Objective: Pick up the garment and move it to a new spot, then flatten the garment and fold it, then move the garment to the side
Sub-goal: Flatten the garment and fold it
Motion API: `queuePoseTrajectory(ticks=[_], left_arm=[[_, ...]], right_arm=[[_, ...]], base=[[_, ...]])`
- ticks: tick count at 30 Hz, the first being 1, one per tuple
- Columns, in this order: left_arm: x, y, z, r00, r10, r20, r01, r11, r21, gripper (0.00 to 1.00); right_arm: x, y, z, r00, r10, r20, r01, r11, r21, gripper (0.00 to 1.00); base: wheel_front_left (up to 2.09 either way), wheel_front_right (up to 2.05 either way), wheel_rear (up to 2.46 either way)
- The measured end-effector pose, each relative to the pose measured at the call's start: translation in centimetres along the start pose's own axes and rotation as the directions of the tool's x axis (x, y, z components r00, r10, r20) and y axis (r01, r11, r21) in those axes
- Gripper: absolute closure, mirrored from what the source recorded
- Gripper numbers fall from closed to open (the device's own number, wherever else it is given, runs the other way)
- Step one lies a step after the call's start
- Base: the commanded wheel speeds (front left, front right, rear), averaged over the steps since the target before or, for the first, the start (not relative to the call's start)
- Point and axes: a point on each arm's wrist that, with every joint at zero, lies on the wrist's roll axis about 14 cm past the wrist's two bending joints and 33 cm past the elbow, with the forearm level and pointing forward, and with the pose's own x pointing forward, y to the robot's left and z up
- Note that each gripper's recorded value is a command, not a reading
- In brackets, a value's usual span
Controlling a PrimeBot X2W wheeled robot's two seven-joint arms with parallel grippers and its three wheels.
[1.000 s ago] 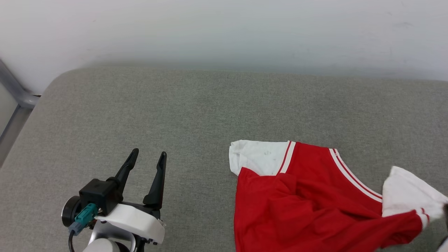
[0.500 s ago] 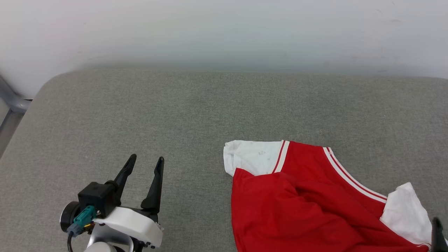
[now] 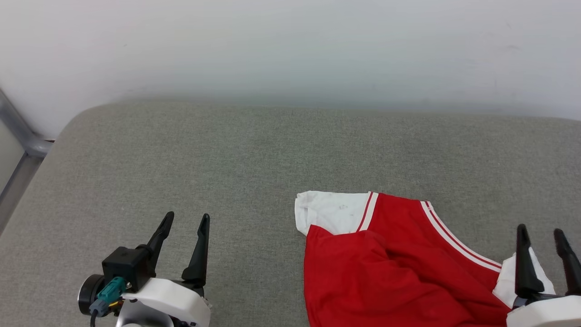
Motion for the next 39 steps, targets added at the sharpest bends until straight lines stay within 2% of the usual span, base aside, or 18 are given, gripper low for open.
queuePoseTrajectory(ticks=[6,9,14,20,23,28,37,39], left_arm=[[-0.2,0.4,0.0,1.0,0.009,0.002,-0.009,1.0,0.016,0.0],[0.5,0.2,-0.1,1.0,-0.021,-0.005,0.022,0.999,0.028,0.0],[3.5,-1.9,-0.3,0.99,-0.132,-0.05,0.132,0.991,0.002,0.0],[7.9,-5.8,-2.1,0.94,-0.289,-0.18,0.282,0.957,-0.061,0.0],[9.6,-7.8,-3.8,0.891,-0.363,-0.273,0.351,0.932,-0.091,0.0],[11.5,-9.6,-7.5,0.77,-0.433,-0.468,0.44,0.892,-0.102,0.0],[13.0,-9.5,-14.0,0.561,-0.405,-0.722,0.471,0.874,-0.124,0.0],[12.6,-9.2,-15.7,0.497,-0.381,-0.78,0.484,0.868,-0.115,0.0]], right_arm=[[-0.8,3.4,0.5,0.994,0.105,-0.028,-0.105,0.994,-0.002,0.0],[-0.9,4.3,1.0,0.991,0.129,-0.03,-0.129,0.992,0.003,0.0],[-0.8,4.7,0.8,0.989,0.139,-0.052,-0.139,0.99,0.014,0.0],[0.4,4.3,0.1,0.989,0.124,-0.079,-0.123,0.992,0.018,0.0],[0.8,3.8,-0.6,0.989,0.108,-0.101,-0.106,0.994,0.016,0.0],[1.7,3.6,-1.7,0.987,0.098,-0.129,-0.096,0.995,0.022,0.0],[2.7,2.4,-3.8,0.982,0.061,-0.178,-0.06,0.998,0.014,0.0],[2.7,2.1,-4.4,0.98,0.053,-0.191,-0.05,0.999,0.02,0.0]], base=[[0.0,0.0,0.0],[0.0,0.0,0.0],[0.0,0.0,0.0],[0.0,0.0,0.0],[0.0,0.0,0.0],[0.0,0.0,0.0],[0.0,0.0,0.0],[0.0,0.0,0.0]])
